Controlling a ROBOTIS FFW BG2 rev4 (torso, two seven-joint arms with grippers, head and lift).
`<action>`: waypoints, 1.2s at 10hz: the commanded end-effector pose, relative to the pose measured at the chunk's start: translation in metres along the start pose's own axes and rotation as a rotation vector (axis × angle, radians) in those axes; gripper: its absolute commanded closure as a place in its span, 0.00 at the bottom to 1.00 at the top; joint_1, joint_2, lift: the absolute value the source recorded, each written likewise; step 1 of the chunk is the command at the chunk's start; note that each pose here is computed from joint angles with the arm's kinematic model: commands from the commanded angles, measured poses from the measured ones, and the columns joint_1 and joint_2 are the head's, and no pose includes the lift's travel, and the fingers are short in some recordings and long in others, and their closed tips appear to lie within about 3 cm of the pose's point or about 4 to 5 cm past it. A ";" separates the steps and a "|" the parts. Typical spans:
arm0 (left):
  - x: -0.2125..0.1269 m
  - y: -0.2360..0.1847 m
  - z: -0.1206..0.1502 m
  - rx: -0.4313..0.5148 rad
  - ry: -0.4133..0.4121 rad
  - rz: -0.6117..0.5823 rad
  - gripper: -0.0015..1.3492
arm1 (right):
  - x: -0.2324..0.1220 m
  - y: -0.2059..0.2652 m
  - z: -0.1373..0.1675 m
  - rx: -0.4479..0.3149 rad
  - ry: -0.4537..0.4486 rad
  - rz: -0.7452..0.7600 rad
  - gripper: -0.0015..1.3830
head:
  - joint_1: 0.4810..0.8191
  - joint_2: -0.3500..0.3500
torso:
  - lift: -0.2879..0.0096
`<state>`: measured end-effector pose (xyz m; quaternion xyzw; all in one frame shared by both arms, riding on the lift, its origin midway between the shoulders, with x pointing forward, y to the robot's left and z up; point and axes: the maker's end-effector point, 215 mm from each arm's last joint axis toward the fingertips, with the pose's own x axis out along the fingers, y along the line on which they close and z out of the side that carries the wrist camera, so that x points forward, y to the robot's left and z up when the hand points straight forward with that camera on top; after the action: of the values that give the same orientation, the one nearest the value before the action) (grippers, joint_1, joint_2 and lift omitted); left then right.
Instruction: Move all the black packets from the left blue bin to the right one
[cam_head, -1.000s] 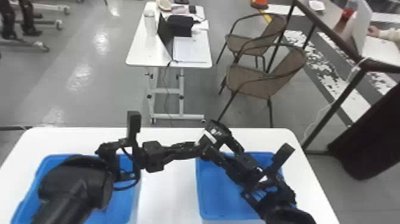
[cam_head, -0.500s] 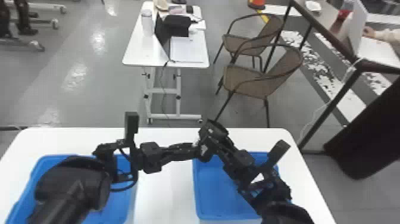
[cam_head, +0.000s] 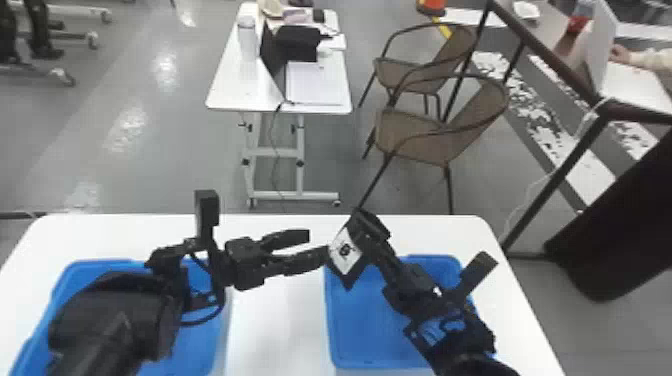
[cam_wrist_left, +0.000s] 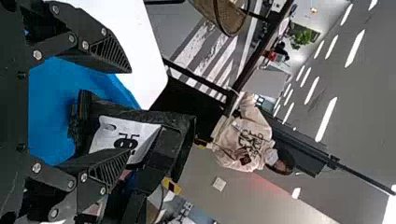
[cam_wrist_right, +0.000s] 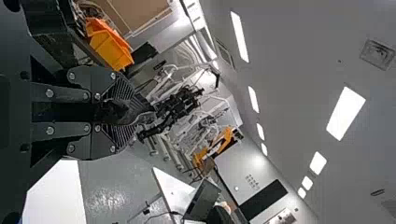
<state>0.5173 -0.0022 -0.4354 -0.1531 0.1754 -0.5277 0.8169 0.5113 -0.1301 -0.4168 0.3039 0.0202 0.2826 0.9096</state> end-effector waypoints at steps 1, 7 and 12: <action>-0.023 0.011 0.005 0.004 -0.031 0.062 0.30 | -0.015 -0.026 0.003 0.006 -0.007 -0.058 0.93 | 0.63 0.30 | 0.97; -0.183 0.072 -0.007 -0.020 -0.092 0.453 0.29 | -0.080 -0.136 -0.048 0.109 0.066 -0.316 0.61 | 0.63 0.38 | 0.97; -0.232 0.087 -0.067 -0.085 -0.015 0.672 0.30 | -0.144 -0.168 0.075 -0.169 -0.135 -0.550 0.14 | 0.63 0.31 | 0.97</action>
<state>0.4788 0.2384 -0.4953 -0.1190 0.2241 -0.2282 0.9400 0.4937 -0.3529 -0.4812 0.2238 0.0317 0.0075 0.9741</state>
